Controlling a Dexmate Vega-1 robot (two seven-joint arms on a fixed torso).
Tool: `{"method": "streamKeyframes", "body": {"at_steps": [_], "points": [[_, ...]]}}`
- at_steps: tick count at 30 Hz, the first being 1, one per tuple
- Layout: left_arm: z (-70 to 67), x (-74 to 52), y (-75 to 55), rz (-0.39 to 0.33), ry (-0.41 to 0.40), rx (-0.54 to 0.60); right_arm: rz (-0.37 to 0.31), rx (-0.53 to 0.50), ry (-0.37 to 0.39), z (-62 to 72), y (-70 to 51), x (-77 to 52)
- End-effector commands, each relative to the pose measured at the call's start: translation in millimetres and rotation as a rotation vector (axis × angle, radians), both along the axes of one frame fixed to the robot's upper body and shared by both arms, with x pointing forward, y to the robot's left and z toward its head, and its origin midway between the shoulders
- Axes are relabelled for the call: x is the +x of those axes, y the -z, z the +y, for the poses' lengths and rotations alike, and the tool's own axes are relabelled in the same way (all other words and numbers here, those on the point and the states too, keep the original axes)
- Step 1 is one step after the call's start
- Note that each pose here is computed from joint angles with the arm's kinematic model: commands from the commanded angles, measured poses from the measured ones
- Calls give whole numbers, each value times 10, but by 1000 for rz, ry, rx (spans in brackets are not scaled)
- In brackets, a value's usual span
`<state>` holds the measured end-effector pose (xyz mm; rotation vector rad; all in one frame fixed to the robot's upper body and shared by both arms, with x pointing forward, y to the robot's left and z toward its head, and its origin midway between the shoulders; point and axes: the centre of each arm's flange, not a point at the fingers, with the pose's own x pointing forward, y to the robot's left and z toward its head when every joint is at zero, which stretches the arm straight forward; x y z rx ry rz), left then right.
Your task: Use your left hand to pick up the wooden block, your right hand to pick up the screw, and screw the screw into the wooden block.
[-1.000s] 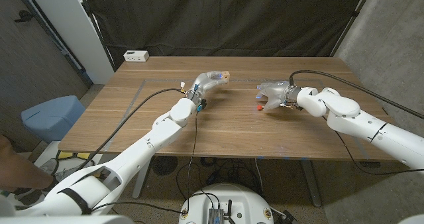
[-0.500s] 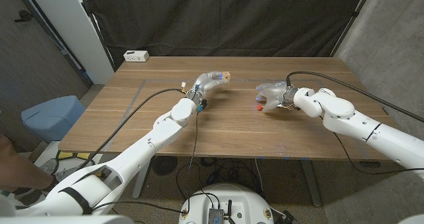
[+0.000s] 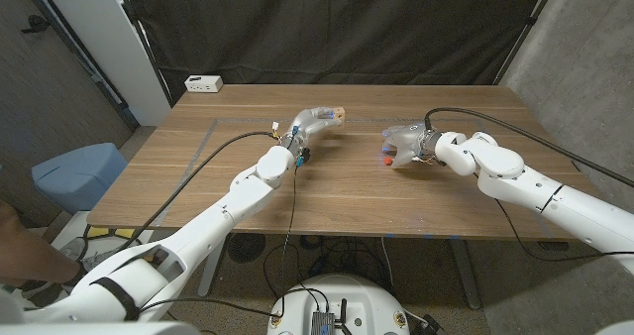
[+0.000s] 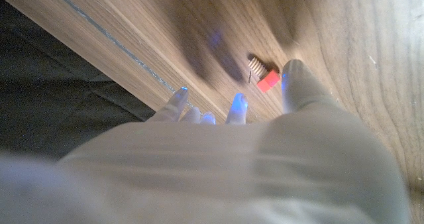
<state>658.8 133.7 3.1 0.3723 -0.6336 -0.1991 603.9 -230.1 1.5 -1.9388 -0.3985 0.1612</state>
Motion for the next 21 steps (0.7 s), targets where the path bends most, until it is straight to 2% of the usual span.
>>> {"method": "streamKeyframes", "body": {"at_steps": [1,21], "points": [[12,32,1,7,1,1,12,-5,18,59,23,11],[24,49,6,9,11,5,2,-13,19,59,66,9]]}}
